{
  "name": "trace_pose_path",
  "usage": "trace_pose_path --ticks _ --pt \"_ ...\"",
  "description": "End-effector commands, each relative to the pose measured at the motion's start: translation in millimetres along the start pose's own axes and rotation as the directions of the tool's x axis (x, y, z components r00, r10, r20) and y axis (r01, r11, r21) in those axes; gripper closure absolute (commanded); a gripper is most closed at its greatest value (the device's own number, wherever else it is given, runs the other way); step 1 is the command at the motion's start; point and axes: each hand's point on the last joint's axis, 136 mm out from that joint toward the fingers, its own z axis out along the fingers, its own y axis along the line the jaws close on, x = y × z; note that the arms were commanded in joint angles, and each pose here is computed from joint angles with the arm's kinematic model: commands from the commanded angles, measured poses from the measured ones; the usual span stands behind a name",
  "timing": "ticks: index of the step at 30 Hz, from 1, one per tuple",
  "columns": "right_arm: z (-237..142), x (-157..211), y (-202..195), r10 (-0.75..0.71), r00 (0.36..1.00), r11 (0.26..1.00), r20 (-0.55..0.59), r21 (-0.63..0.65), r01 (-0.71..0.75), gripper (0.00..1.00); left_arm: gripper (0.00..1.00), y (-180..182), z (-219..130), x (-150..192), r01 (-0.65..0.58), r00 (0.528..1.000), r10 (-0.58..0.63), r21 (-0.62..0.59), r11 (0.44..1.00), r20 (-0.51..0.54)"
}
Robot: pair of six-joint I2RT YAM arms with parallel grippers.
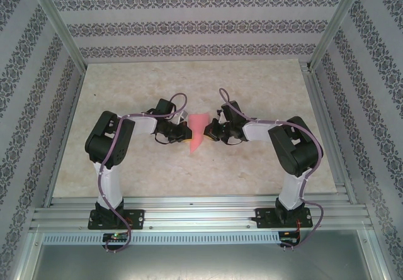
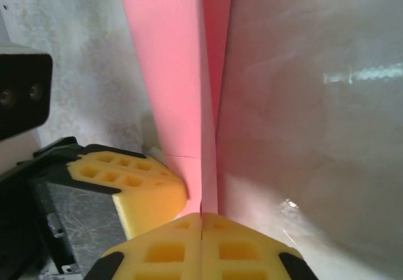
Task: Fold a paper plane with a square sheet of paper (fold left side to right side)
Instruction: Fold the wing for the fifth time at the center of the table.
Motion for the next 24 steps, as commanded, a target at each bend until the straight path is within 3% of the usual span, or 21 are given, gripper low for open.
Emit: trace_pose_path --ticks 1,15,24 --pt "2 -14 25 -0.010 0.999 0.998 0.032 -0.065 0.012 1.00 0.95 23 12 9 -0.006 1.000 0.004 -0.098 0.995 -0.023" --pt "12 -28 29 0.016 0.998 0.998 0.056 -0.068 -0.013 1.00 0.96 25 20 14 -0.016 0.999 0.012 -0.112 0.994 -0.041" --pt "20 -19 35 -0.041 0.999 0.999 0.010 -0.028 0.041 1.00 0.95 23 21 15 -0.025 0.999 0.021 -0.117 0.993 -0.041"
